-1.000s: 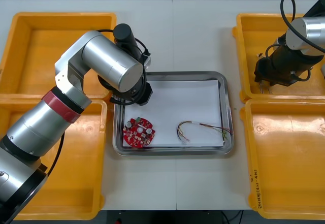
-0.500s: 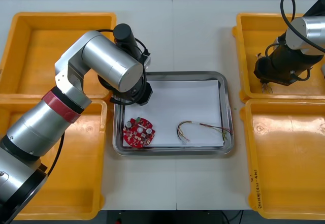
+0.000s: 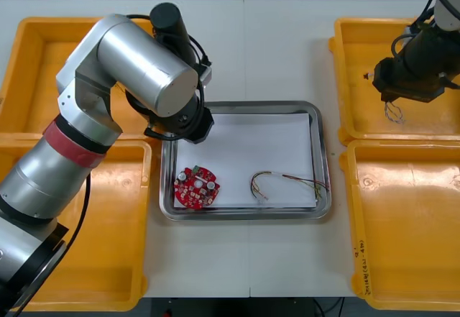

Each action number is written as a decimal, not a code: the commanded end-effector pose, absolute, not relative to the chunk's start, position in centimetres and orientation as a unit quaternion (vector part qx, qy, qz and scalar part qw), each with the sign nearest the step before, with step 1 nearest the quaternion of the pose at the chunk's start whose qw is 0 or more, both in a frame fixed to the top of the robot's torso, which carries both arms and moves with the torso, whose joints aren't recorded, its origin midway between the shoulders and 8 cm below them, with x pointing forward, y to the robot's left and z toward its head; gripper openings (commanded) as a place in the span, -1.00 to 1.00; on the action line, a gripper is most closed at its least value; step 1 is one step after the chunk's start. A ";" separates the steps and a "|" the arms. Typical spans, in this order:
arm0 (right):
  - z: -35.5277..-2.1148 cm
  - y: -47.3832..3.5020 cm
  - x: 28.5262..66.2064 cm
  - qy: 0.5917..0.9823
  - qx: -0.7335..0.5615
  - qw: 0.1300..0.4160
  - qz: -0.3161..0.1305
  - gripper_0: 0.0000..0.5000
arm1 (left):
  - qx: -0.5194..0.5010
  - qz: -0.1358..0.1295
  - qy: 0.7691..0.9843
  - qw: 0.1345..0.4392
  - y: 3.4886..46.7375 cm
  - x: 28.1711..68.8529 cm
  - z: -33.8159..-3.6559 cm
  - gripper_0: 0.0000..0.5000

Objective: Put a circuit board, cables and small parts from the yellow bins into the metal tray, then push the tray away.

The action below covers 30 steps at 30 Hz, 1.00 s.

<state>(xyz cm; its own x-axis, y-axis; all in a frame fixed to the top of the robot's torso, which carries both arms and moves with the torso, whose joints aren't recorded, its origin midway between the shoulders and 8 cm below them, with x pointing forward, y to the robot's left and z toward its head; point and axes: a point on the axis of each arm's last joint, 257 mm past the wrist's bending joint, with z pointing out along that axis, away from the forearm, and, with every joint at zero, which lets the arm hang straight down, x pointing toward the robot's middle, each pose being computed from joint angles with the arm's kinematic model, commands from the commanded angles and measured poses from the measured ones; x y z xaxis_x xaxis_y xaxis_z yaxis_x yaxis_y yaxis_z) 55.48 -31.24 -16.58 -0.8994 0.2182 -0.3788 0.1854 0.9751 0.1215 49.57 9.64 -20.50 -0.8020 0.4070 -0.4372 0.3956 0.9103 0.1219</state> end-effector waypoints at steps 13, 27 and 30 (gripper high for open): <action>-5.6 -33.1 53.9 0.958 0.049 0.283 0.021 -1.00 | 0.150 -0.014 0.958 0.244 15.0 48.7 -13.9 1.00; -2.6 -28.9 53.4 0.945 -0.050 0.320 0.051 -1.00 | 0.107 0.003 0.951 0.290 19.2 51.2 -9.5 1.00; -2.5 -27.6 53.3 0.942 -0.089 0.319 0.045 -1.00 | 0.094 0.008 0.953 0.289 20.2 51.6 -9.4 1.00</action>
